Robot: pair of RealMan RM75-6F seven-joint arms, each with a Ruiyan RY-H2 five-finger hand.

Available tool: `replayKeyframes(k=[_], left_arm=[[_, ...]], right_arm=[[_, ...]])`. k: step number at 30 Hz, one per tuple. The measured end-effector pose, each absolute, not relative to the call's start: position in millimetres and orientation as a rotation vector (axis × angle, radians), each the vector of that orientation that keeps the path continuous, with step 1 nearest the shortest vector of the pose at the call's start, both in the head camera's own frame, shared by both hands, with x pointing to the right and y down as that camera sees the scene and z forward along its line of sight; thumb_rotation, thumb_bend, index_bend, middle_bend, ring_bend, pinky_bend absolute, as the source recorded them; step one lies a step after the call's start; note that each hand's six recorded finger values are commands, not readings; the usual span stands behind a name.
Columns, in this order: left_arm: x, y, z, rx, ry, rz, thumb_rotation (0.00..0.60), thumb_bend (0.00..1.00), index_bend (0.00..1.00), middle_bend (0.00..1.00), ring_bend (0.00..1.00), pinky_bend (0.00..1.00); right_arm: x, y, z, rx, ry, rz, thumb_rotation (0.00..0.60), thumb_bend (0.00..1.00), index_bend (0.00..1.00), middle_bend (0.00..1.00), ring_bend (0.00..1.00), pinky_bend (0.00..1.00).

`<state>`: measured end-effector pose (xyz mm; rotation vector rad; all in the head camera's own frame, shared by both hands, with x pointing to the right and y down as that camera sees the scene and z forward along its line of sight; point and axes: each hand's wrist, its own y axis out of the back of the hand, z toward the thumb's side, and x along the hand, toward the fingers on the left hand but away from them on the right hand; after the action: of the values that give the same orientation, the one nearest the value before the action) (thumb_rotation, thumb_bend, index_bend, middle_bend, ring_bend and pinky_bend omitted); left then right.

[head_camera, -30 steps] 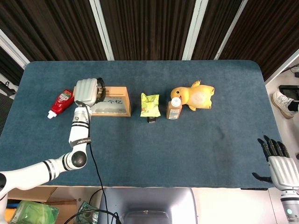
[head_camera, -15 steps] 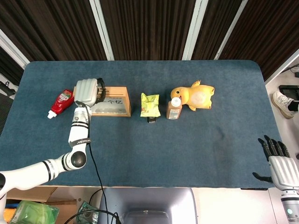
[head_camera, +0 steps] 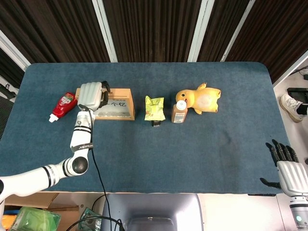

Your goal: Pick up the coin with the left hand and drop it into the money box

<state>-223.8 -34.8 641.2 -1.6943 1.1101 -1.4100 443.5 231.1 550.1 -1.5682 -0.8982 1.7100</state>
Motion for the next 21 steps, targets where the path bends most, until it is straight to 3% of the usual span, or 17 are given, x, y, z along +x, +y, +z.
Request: replayKeyframes(k=[5,15,16,18,20,21], left_arm=[[-223.1,-35.5,638.5,-1.697,1.127,-1.392,0.6,0.56,0.45,1.0,1.0,1.0],[-216.3,-22.3,601.4,-1.719,1.161,-1.196,0.6,0.47,0.2,0.97,0.99,1.0],[-216.5,-17.4,595.8,-1.721,1.155,-1.172,0.6,0.46,0.18,0.91,0.97,1.0],[-220.9,-1.7,582.5,-1.721,1.131,-1.118,0.6,0.46,0.14,0.66,0.87,1.0],[-230.5,16.6,572.9,-1.717,1.098,-1.084,0.6,0.45,0.1,0.44,0.7,0.94],[-240.3,31.6,568.6,-1.717,1.071,-1.072,0.6,0.45,0.08,0.31,0.53,0.81]], right_arm=[[444.1,230.9,550.3,-1.566,-0.898,1.713,0.6,0.13,0.0,0.0,0.0,0.0],[443.0,231.1,549.8,-1.573,-0.895,1.707,0.6,0.13,0.0,0.0,0.0,0.0],[442.5,231.4,549.5,-1.575,-0.895,1.704,0.6,0.13,0.0,0.0,0.0,0.0],[441.3,232.1,548.2,-1.581,-0.895,1.696,0.6,0.13,0.0,0.0,0.0,0.0],[440.2,232.9,547.2,-1.585,-0.893,1.69,0.6,0.13,0.0,0.0,0.0,0.0],[439.4,234.0,546.8,-1.588,-0.89,1.688,0.6,0.13,0.0,0.0,0.0,0.0]])
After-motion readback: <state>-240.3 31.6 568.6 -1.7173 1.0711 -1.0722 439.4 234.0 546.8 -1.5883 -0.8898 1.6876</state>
